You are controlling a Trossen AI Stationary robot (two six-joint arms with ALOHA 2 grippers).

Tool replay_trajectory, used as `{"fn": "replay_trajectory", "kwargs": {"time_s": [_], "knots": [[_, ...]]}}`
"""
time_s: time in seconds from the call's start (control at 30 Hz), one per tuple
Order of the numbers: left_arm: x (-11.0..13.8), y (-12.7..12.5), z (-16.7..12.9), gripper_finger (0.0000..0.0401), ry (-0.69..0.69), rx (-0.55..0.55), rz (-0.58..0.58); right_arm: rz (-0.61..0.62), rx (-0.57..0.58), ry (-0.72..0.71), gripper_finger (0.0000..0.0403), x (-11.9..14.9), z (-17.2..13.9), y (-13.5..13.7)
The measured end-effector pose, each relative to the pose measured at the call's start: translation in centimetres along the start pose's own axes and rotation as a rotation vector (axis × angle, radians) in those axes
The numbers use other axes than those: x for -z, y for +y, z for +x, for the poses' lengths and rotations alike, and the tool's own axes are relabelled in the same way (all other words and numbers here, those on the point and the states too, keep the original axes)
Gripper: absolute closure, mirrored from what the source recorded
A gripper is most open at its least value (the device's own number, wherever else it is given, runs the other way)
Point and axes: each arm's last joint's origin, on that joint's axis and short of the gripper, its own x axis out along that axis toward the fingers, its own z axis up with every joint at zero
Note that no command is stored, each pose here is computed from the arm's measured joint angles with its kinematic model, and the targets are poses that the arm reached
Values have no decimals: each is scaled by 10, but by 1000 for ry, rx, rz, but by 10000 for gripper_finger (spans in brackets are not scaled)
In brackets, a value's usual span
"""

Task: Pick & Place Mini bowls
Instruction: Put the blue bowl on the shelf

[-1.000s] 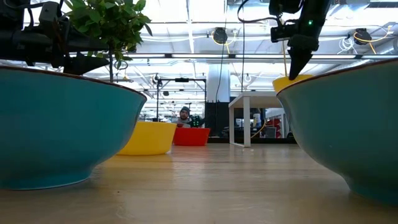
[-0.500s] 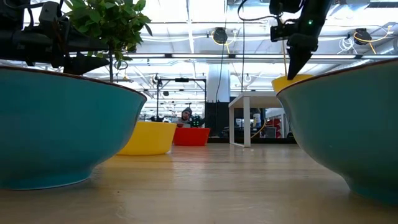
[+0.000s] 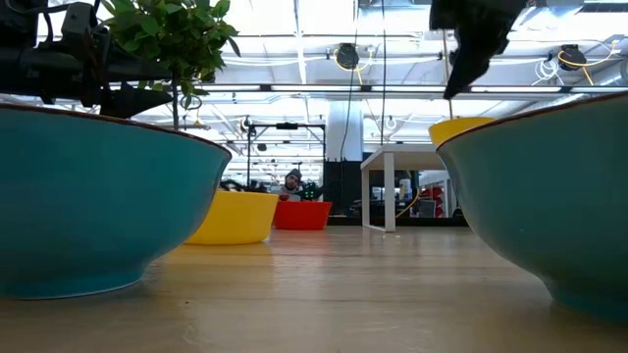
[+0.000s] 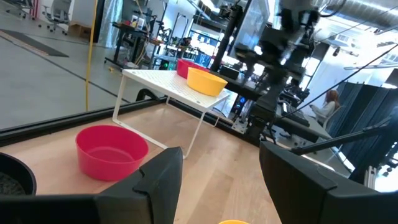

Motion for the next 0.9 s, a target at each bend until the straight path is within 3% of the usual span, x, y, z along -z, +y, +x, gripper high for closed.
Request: {"fn": "replay_trajectory", "kwargs": {"time_s": [0.23, 0.4, 0.6, 0.8, 0.9], "knots": [[0, 0, 0, 183, 0, 0, 0, -336, -152, -39, 237, -8, 19, 53], [0, 0, 0, 183, 0, 0, 1, -521, -346, -12, 241, -8, 42, 86], [0, 0, 0, 183, 0, 0, 0, -655, -495, -6, 243, -2, 66, 132], [0, 0, 0, 183, 0, 0, 0, -798, -620, -172, 243, 7, 72, 191], [0, 0, 0, 183, 0, 0, 0, -833, -665, -167, 243, 19, 74, 212]]}}
